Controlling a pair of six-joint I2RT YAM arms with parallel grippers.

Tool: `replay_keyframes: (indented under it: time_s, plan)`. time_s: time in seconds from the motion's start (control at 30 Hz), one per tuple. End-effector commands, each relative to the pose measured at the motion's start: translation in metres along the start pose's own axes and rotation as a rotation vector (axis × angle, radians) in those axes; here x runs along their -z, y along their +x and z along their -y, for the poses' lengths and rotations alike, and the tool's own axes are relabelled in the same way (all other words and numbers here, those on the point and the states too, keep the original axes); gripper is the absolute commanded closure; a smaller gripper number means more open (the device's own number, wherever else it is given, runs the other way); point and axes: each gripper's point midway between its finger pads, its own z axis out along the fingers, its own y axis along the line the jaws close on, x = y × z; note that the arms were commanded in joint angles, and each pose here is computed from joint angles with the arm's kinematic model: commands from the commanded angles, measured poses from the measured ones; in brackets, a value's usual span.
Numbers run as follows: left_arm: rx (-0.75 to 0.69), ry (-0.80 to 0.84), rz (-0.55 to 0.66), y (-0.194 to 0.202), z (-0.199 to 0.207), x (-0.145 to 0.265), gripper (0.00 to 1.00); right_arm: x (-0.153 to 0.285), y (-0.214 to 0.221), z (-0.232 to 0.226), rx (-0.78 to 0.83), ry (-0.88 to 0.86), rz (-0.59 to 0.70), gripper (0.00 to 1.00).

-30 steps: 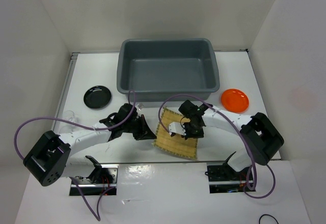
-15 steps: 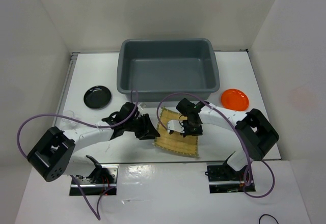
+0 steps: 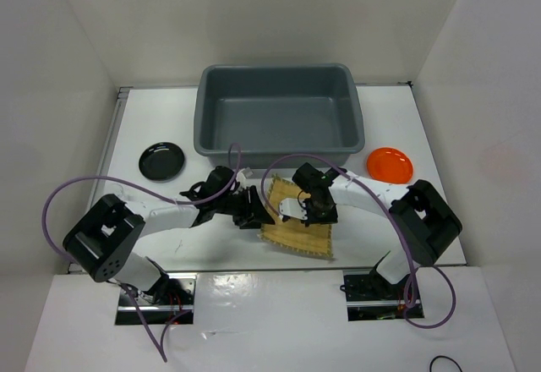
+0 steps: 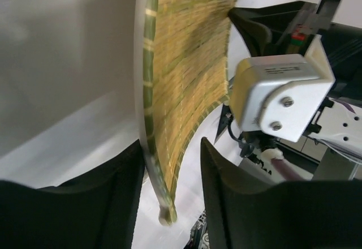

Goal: Place the mixed dishes into the plastic bin

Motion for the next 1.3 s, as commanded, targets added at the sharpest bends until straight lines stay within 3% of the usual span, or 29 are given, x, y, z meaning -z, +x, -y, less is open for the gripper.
replay_keyframes:
  time_s: [0.0, 0.07, 0.3, 0.33, 0.5, 0.67, 0.87, 1.0, 1.03, 1.07, 1.13, 1.17, 1.27]
  plan:
    - [-0.176, 0.264, 0.021, -0.013, 0.080, 0.004, 0.53, -0.022, -0.027, -0.007, -0.002, -0.065, 0.128, 1.00]
    - [-0.172, 0.288, 0.022, -0.012, 0.087, 0.005, 0.59, -0.020, -0.028, -0.006, -0.001, -0.058, 0.134, 1.00]
    - [-0.219, 0.365, 0.038, -0.015, 0.109, 0.012, 0.59, -0.022, -0.027, -0.010, -0.002, -0.071, 0.135, 1.00]
    - [-0.224, 0.370, 0.022, -0.012, 0.111, 0.010, 0.62, -0.022, -0.027, -0.010, -0.002, -0.071, 0.135, 1.00]
    - [-0.167, 0.328, -0.016, -0.009, 0.097, 0.001, 1.00, -0.016, -0.033, -0.007, -0.027, -0.054, 0.160, 1.00]
    - [-0.173, 0.260, -0.006, -0.008, 0.097, 0.007, 1.00, 0.013, -0.046, 0.009, -0.093, 0.011, 0.220, 1.00]
    - [-0.234, 0.288, -0.038, 0.000, 0.129, 0.036, 1.00, 0.103, -0.052, 0.039, -0.259, 0.150, 0.464, 1.00]
    - [-0.286, 0.359, -0.023, 0.004, 0.170, 0.074, 1.00, 0.205, -0.038, 0.048, -0.390, 0.451, 0.708, 0.99]
    - [-0.296, 0.374, -0.026, 0.005, 0.183, 0.084, 1.00, 0.235, -0.028, 0.033, -0.399, 0.577, 0.790, 0.96]
    - [-0.310, 0.390, -0.017, 0.006, 0.192, 0.091, 1.00, 0.260, -0.013, 0.040, -0.472, 0.739, 0.827, 0.75]
    - [-0.345, 0.437, 0.029, -0.002, 0.210, 0.112, 1.00, 0.288, 0.015, 0.019, -0.600, 0.927, 0.940, 0.44]
    - [-0.351, 0.468, 0.045, -0.005, 0.224, 0.124, 1.00, 0.293, 0.038, 0.019, -0.685, 1.035, 0.904, 0.23]
    - [-0.353, 0.511, 0.098, -0.026, 0.243, 0.147, 1.00, 0.294, 0.082, 0.015, -0.858, 1.233, 0.854, 0.17]
